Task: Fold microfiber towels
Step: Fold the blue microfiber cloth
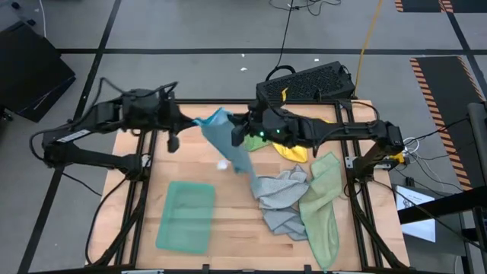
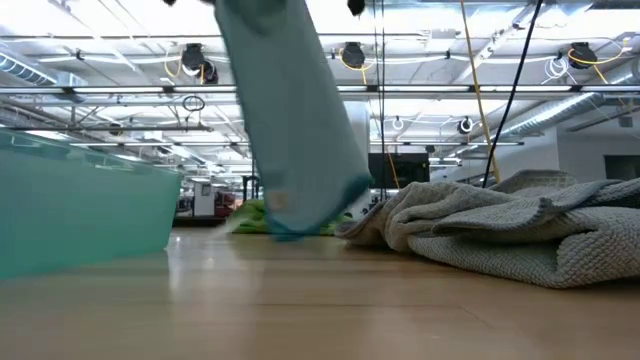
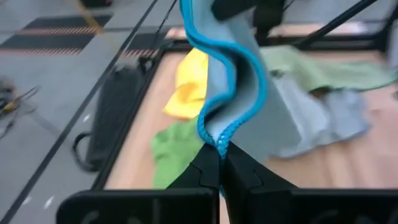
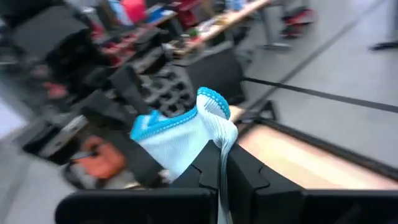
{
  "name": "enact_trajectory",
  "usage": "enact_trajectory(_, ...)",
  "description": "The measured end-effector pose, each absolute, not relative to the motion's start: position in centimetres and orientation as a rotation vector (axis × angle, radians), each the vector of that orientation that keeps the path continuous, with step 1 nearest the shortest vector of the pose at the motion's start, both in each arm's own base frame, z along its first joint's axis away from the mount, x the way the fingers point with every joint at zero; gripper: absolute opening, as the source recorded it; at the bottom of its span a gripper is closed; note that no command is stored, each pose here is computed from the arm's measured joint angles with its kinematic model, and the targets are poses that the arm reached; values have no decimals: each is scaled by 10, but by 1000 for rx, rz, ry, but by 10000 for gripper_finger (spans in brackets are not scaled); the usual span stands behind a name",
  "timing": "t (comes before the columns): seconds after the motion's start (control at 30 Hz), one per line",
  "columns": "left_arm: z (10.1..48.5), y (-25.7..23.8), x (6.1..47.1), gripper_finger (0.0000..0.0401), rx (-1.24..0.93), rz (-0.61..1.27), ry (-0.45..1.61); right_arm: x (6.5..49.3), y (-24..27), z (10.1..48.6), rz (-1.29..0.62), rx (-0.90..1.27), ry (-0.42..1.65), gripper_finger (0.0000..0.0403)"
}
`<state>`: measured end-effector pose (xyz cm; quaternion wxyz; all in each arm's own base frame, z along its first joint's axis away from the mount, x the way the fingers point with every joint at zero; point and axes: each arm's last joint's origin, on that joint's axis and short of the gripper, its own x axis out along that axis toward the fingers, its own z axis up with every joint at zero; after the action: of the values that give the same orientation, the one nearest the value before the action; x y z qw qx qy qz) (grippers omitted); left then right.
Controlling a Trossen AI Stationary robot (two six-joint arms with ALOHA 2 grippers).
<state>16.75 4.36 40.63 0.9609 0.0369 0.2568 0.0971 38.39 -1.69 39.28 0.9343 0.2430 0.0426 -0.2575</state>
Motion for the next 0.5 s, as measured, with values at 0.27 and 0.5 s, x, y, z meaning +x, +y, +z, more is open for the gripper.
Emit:
enact_trajectory(0.27, 379, 80, 198, 6, 85, 194, 666, 374, -65, 376, -577, 482, 278, 4)
enact_trajectory(0.5, 379, 98, 206, 5, 39, 129, 635, 367, -93, 371, -480, 531, 359, 4)
